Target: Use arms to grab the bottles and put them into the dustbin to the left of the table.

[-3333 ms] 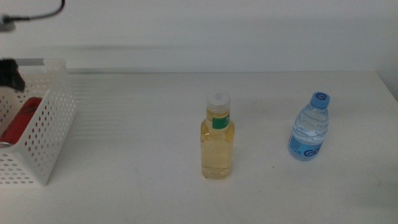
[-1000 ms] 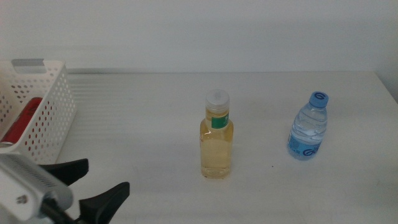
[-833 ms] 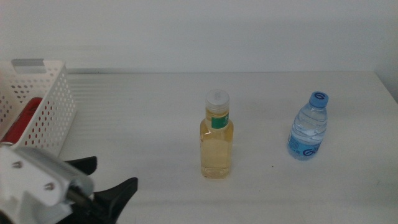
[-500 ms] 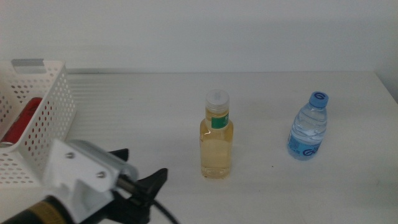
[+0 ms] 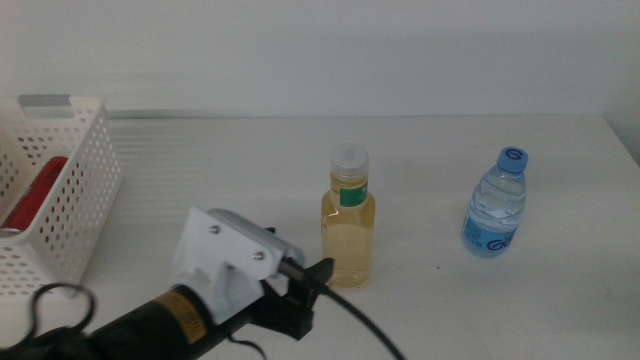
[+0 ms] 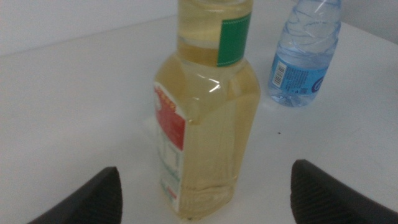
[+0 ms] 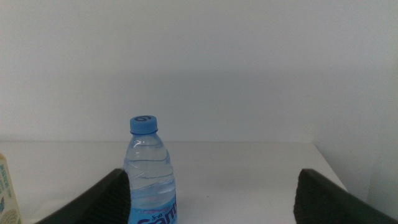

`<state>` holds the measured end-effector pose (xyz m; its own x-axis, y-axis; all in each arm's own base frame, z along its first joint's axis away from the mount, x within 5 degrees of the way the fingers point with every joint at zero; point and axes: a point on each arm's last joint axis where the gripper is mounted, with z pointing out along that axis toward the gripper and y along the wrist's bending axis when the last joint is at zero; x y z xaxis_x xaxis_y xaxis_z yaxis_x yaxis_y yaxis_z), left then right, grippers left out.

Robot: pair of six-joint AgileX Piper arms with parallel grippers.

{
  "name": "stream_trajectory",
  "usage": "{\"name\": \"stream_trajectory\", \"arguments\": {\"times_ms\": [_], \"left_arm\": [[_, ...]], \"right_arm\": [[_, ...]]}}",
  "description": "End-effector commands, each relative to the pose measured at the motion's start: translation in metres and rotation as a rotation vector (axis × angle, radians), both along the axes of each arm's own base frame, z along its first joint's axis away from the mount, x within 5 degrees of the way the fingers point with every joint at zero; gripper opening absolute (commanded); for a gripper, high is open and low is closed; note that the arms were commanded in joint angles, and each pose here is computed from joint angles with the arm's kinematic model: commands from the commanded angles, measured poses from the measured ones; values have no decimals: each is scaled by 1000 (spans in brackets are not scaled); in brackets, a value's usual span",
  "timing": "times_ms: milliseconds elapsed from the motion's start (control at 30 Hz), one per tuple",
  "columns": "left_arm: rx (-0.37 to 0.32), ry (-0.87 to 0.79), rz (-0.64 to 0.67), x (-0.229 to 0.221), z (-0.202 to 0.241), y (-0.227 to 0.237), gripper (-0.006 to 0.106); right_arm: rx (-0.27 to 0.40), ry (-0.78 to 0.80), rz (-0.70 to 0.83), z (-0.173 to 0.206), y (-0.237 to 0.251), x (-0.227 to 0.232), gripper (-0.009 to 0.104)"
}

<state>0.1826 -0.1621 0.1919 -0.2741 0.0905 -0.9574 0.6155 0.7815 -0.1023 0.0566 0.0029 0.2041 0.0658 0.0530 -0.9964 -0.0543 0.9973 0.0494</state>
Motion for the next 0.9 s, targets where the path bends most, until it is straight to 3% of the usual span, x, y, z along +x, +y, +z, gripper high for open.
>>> {"name": "stream_trajectory", "arguments": {"times_ms": [0, 700, 867], "left_arm": [[-99, -78, -13, 9, 16, -12, 88], [-209, -77, -32, 44, -7, -48, 88], [-206, -75, -31, 50, -15, -53, 88]], "right_arm": [[-14, -113, -14, 11, -1, -4, 71], [-14, -113, -14, 11, -1, -4, 71], [-14, -113, -14, 11, -1, -4, 71]]}}
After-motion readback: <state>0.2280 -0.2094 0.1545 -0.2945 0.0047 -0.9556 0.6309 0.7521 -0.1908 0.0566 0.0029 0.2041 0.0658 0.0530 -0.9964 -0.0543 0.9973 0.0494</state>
